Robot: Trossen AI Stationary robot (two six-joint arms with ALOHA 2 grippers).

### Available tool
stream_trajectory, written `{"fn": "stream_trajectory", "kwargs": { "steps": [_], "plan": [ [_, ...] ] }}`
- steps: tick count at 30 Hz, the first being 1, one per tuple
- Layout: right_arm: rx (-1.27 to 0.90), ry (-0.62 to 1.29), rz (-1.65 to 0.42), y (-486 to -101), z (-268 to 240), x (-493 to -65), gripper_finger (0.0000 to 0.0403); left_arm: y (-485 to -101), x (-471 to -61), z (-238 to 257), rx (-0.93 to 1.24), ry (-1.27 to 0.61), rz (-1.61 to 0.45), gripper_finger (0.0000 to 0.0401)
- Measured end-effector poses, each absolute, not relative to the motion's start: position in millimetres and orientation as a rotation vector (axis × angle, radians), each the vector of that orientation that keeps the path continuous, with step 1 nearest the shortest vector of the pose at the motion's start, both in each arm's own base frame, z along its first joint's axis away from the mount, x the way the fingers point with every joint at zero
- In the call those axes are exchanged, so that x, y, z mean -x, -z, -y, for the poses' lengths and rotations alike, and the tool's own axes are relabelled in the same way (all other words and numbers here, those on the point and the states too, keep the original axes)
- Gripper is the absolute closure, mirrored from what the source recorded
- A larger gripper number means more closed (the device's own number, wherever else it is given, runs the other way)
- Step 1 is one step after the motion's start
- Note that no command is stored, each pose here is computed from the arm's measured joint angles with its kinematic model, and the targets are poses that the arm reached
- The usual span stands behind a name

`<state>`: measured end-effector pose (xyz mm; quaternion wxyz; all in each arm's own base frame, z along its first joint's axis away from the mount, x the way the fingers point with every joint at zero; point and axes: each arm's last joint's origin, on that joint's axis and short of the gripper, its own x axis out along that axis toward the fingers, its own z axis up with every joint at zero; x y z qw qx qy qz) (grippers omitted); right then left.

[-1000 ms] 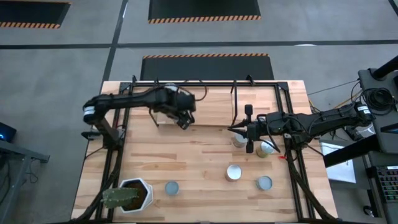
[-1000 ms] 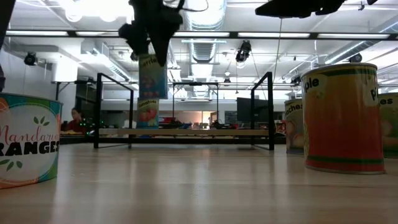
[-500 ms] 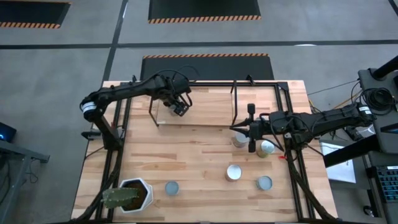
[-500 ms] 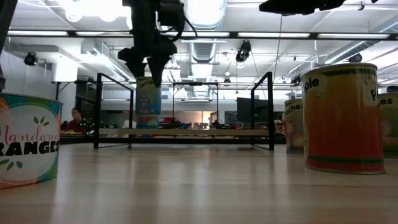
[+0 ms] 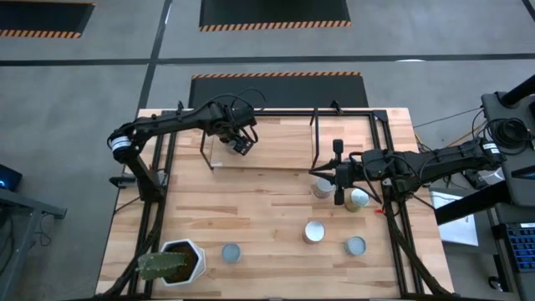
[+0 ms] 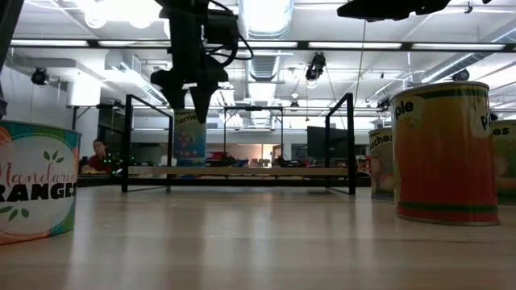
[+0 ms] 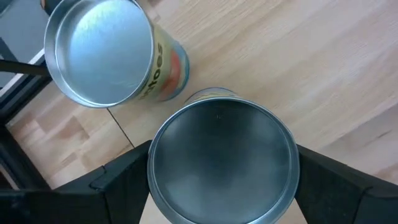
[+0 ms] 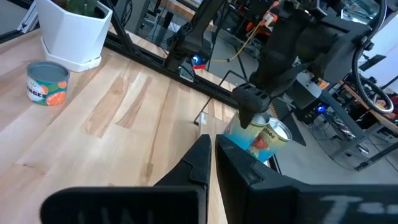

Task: Pick and place cans onto a shelf
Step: Put the canned cherries on the shelf

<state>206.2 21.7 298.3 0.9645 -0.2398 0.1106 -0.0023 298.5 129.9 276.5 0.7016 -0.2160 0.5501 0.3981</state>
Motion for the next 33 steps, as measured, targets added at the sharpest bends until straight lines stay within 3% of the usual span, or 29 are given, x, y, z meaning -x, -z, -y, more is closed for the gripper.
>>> {"fn": "stream_trajectory", "kwargs": {
  "steps": [16, 25, 33],
  "plan": [
    [0.485, 0.005, -0.224, -298.3, -21.7, -206.2, 0.039, -264.5, -297.4, -129.7, 0.475, -0.895, -1.235, 0.0068],
    [0.485, 0.005, -0.224, -298.3, -21.7, -206.2, 0.039, -264.6, -297.8, -129.9, 0.469, -0.889, -1.233, 0.0025],
    [0.485, 0.005, -0.224, -298.3, -21.7, -206.2, 0.039, -292.2, -302.5, -123.1, 0.432, -0.845, -1.209, 0.0008]
  ]
}}
